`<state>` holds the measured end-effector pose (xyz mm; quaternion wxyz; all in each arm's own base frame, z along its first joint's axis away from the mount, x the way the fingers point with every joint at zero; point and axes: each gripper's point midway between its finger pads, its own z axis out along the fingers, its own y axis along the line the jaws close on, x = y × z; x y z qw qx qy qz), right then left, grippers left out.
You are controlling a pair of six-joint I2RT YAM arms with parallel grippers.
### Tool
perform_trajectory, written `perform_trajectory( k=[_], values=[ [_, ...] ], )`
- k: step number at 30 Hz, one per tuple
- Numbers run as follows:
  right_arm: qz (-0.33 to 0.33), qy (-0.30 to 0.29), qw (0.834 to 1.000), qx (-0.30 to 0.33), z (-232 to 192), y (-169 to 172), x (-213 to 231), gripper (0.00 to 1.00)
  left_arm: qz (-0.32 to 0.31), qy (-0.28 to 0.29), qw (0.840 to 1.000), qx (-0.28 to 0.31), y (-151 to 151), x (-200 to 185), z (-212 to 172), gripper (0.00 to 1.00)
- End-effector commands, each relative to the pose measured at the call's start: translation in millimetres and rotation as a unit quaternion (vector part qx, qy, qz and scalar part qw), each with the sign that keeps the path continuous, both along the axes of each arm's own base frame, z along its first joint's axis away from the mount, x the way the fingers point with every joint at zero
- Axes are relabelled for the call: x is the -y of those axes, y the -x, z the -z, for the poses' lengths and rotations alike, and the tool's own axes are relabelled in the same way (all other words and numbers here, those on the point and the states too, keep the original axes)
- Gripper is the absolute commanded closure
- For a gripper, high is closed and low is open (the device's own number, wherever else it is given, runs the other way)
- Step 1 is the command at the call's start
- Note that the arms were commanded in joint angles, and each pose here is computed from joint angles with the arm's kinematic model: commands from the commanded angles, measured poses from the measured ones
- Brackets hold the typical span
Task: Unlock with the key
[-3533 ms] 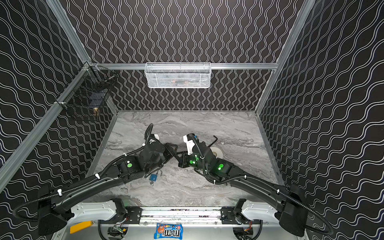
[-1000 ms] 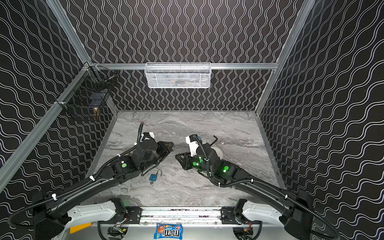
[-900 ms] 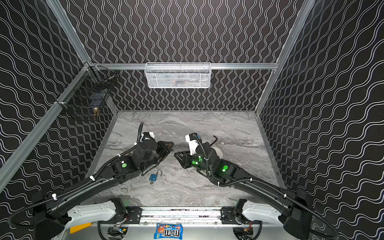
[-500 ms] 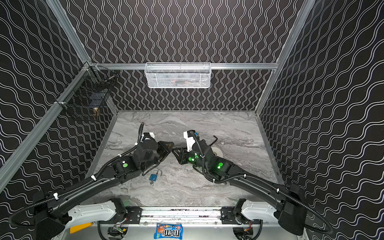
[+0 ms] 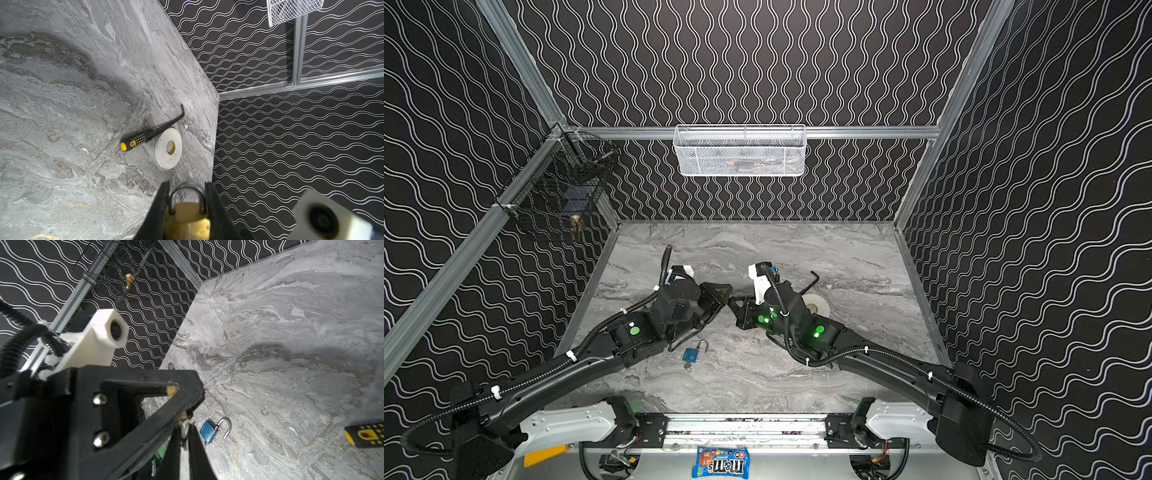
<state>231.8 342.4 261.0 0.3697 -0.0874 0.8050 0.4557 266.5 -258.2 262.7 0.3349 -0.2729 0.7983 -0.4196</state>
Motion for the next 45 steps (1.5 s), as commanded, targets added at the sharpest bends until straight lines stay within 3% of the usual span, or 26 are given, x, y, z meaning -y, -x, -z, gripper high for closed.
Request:
perform_trajectory(
  k=[1, 12, 18, 22, 28, 30, 33, 36, 39, 40, 43, 45],
  values=[
    [-0.006, -0.028, 1.0, -0.002, -11, 2, -4, 0.96, 0.011, 0.046, 0.999, 0.02, -1, 10, -21, 1.0],
    [0.005, -0.147, 0.986, -0.081, -37, 8, 3, 1.0, 0.067, 0.082, 0.993, 0.046, 7, 30, -37, 1.0],
    [0.0, -0.21, 0.97, -0.12, -48, 14, 4, 1.0, 0.056, 0.089, 0.994, 0.041, 7, 27, -29, 1.0],
    [0.025, -0.206, 0.971, -0.121, -43, 10, 12, 1.0, 0.055, 0.087, 0.994, 0.036, 6, 28, -27, 1.0],
    [0.012, -0.169, 0.981, -0.093, -40, 13, 12, 0.99, 0.05, 0.062, 0.995, 0.059, 4, 21, -35, 1.0],
    [0.01, -0.153, 0.985, -0.08, -37, 14, 14, 0.83, 0.049, 0.03, 0.995, 0.078, 3, 15, -38, 1.0],
    [-0.001, -0.125, 0.99, -0.064, -34, 19, 18, 0.69, 0.054, -0.046, 0.992, 0.102, 1, 1, -37, 1.0],
    [-0.012, -0.086, 0.995, -0.049, -28, 27, 26, 0.62, 0.073, -0.144, 0.979, 0.127, 2, -15, -29, 1.0],
    [-0.007, -0.061, 0.998, -0.025, -27, 33, 41, 0.53, 0.11, -0.236, 0.953, 0.157, 6, -24, -16, 1.0],
    [-0.022, -0.054, 0.998, -0.01, -29, 37, 42, 0.45, 0.13, -0.266, 0.94, 0.172, 7, -23, -12, 1.0],
    [-0.035, 0.026, 0.999, -0.011, -26, 38, 47, 0.4, 0.202, -0.326, 0.888, 0.255, 13, -11, -2, 1.0],
    [-0.046, 0.065, 0.997, -0.004, -26, 39, 49, 0.35, 0.221, -0.345, 0.862, 0.299, 17, -9, 0, 1.0]
  ],
)
